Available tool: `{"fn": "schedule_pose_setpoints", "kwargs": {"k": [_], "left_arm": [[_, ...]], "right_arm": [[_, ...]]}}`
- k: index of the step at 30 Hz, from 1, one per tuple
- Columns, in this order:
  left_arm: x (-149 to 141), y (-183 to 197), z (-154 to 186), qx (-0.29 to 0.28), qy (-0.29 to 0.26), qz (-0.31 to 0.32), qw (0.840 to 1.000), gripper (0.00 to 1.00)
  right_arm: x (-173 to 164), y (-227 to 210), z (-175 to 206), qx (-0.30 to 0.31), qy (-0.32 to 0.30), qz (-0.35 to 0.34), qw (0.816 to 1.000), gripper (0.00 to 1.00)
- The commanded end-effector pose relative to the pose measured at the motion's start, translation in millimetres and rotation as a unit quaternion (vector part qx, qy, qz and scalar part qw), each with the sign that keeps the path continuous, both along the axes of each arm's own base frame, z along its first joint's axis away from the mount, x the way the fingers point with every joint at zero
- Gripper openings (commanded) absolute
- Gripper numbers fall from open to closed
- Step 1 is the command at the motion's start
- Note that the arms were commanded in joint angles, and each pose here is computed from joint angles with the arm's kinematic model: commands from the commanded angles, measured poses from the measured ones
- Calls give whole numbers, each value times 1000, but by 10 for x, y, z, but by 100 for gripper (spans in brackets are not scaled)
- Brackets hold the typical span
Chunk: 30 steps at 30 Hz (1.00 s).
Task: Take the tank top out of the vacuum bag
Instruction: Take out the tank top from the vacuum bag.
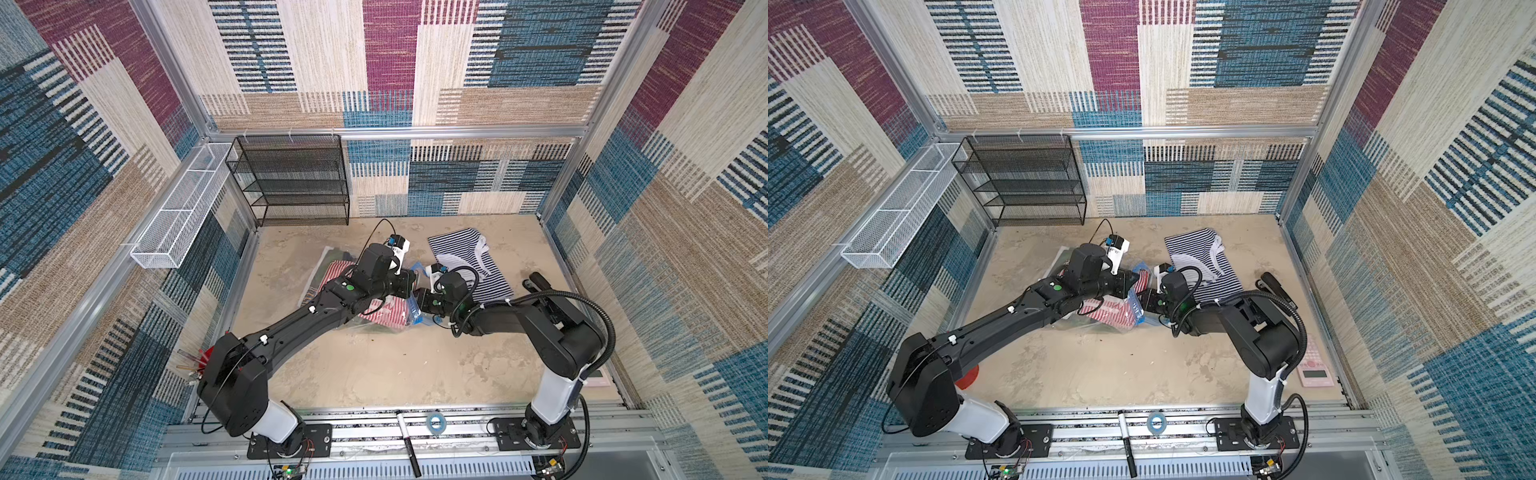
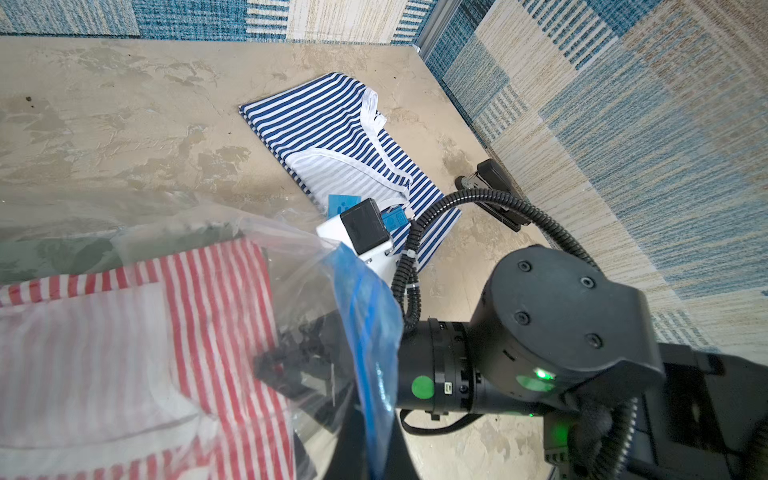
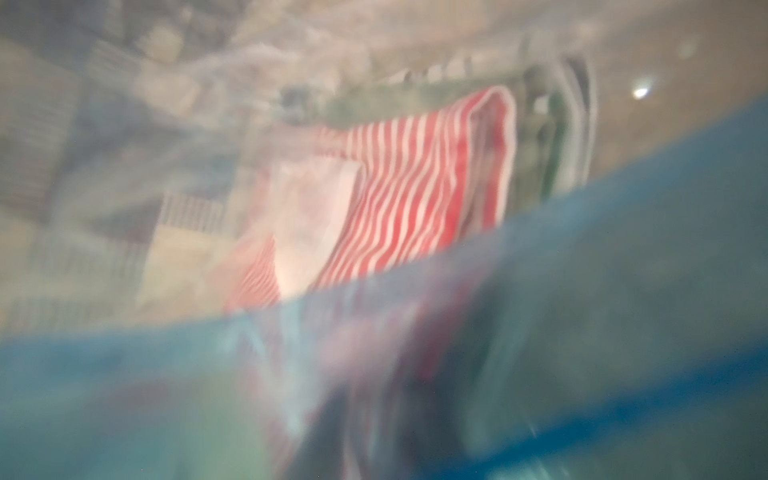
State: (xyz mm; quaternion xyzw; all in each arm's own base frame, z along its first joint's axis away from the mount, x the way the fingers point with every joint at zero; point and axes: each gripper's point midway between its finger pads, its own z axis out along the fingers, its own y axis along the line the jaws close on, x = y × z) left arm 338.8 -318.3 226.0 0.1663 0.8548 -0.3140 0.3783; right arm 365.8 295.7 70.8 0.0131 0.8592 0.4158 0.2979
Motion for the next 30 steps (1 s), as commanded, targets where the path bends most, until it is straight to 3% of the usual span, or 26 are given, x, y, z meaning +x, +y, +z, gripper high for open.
{"fn": "schedule_pose_setpoints", "kwargs": {"k": [1,12,16,24,30], "left_arm": [[25,-4,65,-10,-10,3,1000,0],[3,1,31,-12,-7,3,1000,0],[-6,13,34,-11,-8,3,1000,0],[-4,38,30,-3,-12,5,1000,0],[6,20,-9,-2,-10,1,1000,0]], "right_arm": [[16,72,92,11,-13,15,1000,28],[-14,11,304,13,-46,8,999,29],[16,-91,188,-14,-27,-19,999,29],[61,-14,-74,-30,14,-8,999,29],[84,0,-83,-36,14,-5,999,37]]}}
